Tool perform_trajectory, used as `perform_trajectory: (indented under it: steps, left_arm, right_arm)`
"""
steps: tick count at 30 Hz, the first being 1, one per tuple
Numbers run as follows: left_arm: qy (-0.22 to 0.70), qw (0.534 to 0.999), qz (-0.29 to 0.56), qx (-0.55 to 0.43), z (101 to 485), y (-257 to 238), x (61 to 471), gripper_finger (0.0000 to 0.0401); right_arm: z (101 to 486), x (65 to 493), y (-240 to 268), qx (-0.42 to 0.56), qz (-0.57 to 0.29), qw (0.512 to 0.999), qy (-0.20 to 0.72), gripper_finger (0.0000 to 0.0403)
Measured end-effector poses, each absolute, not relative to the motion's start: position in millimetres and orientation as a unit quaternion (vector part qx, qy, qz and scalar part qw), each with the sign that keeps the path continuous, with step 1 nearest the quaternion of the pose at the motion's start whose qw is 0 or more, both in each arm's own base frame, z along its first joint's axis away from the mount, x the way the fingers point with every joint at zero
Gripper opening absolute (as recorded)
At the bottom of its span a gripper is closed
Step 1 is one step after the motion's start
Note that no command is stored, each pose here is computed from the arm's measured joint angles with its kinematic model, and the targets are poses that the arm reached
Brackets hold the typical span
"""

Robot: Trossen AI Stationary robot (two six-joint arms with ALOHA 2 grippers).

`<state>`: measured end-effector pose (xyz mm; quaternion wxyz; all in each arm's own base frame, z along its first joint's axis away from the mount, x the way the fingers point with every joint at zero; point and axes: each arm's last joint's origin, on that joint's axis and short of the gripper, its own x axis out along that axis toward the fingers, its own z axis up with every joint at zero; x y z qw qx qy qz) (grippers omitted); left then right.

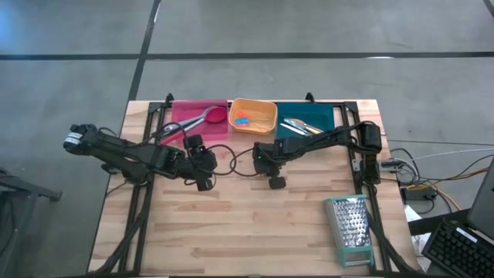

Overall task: Pick & Place Kitchen Items
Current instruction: Put the yellow spatula into the yellow bin

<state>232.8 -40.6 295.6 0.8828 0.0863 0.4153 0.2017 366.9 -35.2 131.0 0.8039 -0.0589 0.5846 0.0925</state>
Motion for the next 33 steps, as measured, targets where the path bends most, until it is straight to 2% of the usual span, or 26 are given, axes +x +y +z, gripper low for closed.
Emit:
perform_trajectory:
  steps: [9, 17, 23, 33]
  left_arm:
    - [0.415, 0.883, 0.202, 0.086, 295.6, -40.6, 232.8, 0.0202]
    - [0.415, 0.883, 0.202, 0.087, 295.6, -40.7, 232.9, 0.0202]
    - [0.412, 0.884, 0.201, 0.088, 296.0, -40.7, 233.5, 0.0202]
    - [0.415, 0.883, 0.196, 0.1, 296.0, -40.6, 233.5, 0.0202]
  right_arm:
    - [142.1, 361.5, -34.0, -0.054, 0.091, 0.798, 0.593, 0.001]
    - [192.7, 359.5, -40.4, -0.092, 0.064, 0.827, 0.551, 0.0009]
    - [233.3, 366.0, -64.8, -0.137, 0.006, 0.844, 0.518, 0.0009]
    - [277.7, 361.9, -134.1, -0.076, -0.103, 0.872, 0.473, 0.001]
